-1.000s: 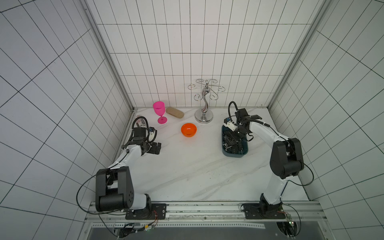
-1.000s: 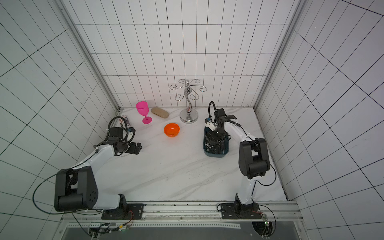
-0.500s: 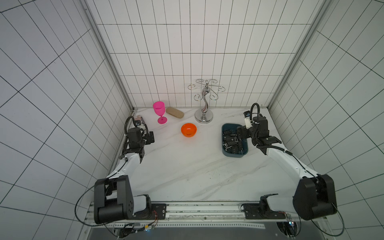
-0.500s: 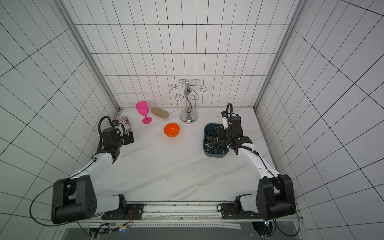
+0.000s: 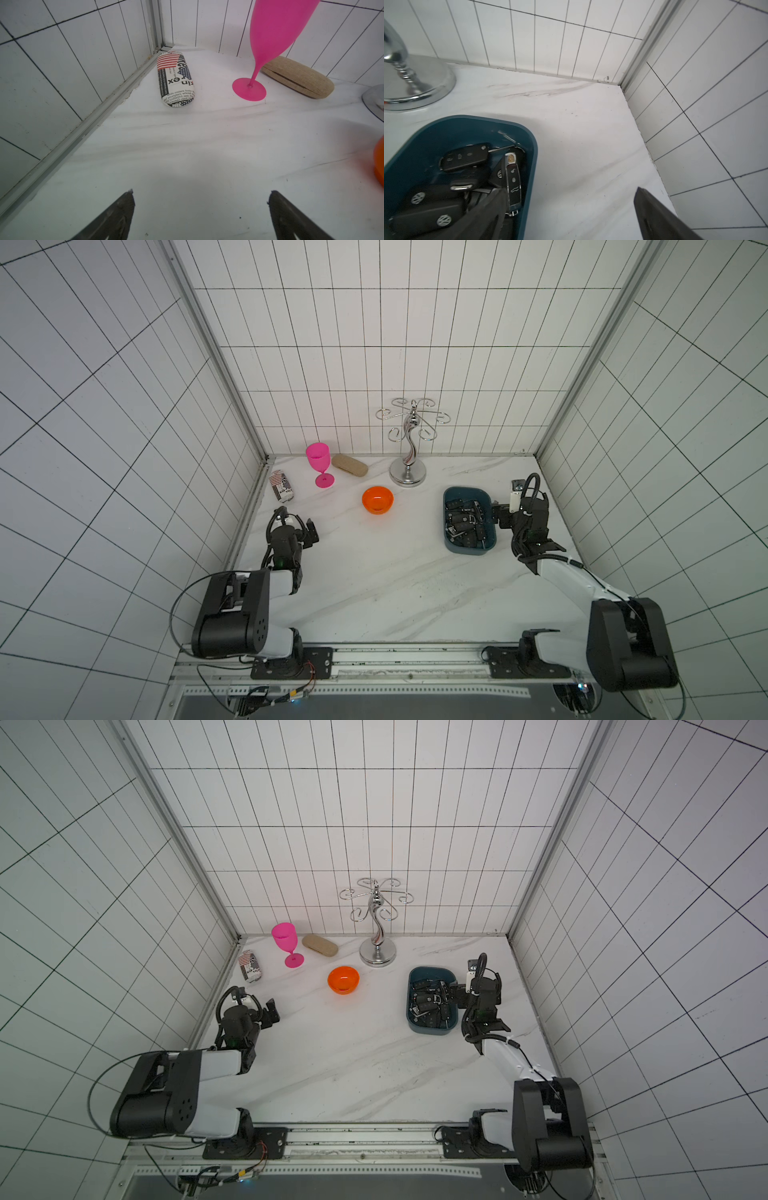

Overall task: Place the car key into the storage box
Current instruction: Reset both arms

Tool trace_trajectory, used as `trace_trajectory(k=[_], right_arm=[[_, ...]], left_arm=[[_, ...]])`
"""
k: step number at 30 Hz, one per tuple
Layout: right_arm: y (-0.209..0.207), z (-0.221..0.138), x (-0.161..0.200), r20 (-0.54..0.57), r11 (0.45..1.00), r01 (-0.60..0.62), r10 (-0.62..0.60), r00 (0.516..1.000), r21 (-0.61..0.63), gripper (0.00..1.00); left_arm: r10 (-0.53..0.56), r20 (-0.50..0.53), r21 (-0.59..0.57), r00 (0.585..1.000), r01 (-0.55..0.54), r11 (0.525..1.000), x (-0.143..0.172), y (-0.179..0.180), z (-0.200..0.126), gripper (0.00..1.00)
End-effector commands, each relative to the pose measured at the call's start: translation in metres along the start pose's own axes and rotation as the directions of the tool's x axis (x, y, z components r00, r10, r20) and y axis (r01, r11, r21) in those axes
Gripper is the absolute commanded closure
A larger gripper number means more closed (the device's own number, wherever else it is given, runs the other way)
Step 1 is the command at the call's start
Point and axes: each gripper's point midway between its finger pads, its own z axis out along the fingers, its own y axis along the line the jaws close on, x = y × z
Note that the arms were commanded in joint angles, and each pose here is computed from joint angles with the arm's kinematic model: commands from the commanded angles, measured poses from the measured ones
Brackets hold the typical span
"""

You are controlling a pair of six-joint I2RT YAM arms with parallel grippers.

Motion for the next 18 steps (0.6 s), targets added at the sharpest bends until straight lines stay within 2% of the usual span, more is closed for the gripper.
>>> trace_trajectory(k=[1,3,4,6,8,10,11,12,13,15,17,18], right_arm=[[-0.008,0.011,-0.001,-0.002,0.995,-0.089,0.089,0.996,0.047,0.02],[-0.002,0.015,0.008,-0.080,0.991,-0.131,0.131,0.988,0.012,0.01],[0.000,0.014,0.012,-0.079,0.988,-0.152,0.151,0.985,-0.007,0.01],[0.015,0.011,0.021,-0.029,0.990,-0.103,0.101,0.995,-0.096,0.01],[0.009,0.008,0.039,0.027,0.989,-0.133,0.135,0.990,-0.066,0.01],[0.010,0.007,0.057,0.106,0.983,-0.158,0.167,0.980,-0.091,0.01],[0.010,0.009,0.047,0.170,0.982,-0.159,0.174,0.970,-0.100,0.01],[0.012,0.012,0.046,0.131,0.983,-0.150,0.163,0.978,-0.106,0.01],[0.013,0.017,0.053,0.032,0.983,-0.151,0.155,0.987,-0.106,0.01],[0.005,0.024,0.050,0.076,0.982,-0.178,0.183,0.980,-0.060,0.01],[0.006,0.023,0.054,0.016,0.983,-0.171,0.172,0.985,-0.059,0.01],[0.005,0.024,0.052,0.061,0.983,-0.177,0.181,0.982,-0.056,0.01]], left_arm=[[0.046,0.305,-0.043,0.951,-0.034,0.998,-0.059,-0.016,-0.008,0.02],[0.062,0.190,-0.089,0.980,-0.045,0.995,-0.052,-0.016,0.004,0.01],[0.038,0.128,-0.127,0.991,-0.022,0.992,-0.051,-0.010,0.011,0.01],[-0.015,0.133,-0.147,0.991,0.035,0.988,-0.055,0.004,0.020,0.01],[-0.015,0.137,-0.140,0.990,0.034,0.990,-0.055,0.003,0.018,0.01],[-0.014,0.128,-0.144,0.992,0.033,0.989,-0.054,0.004,0.019,0.01],[-0.015,0.125,-0.144,0.992,0.033,0.989,-0.054,0.003,0.019,0.01],[-0.018,0.119,-0.146,0.993,0.035,0.989,-0.053,0.004,0.019,0.01],[-0.018,0.121,-0.145,0.992,0.036,0.989,-0.054,0.004,0.019,0.01],[-0.017,0.121,-0.145,0.992,0.035,0.989,-0.054,0.004,0.019,0.01],[-0.018,0.120,-0.145,0.993,0.035,0.989,-0.054,0.004,0.019,0.01],[-0.017,0.121,-0.144,0.993,0.035,0.989,-0.054,0.004,0.019,0.01]])
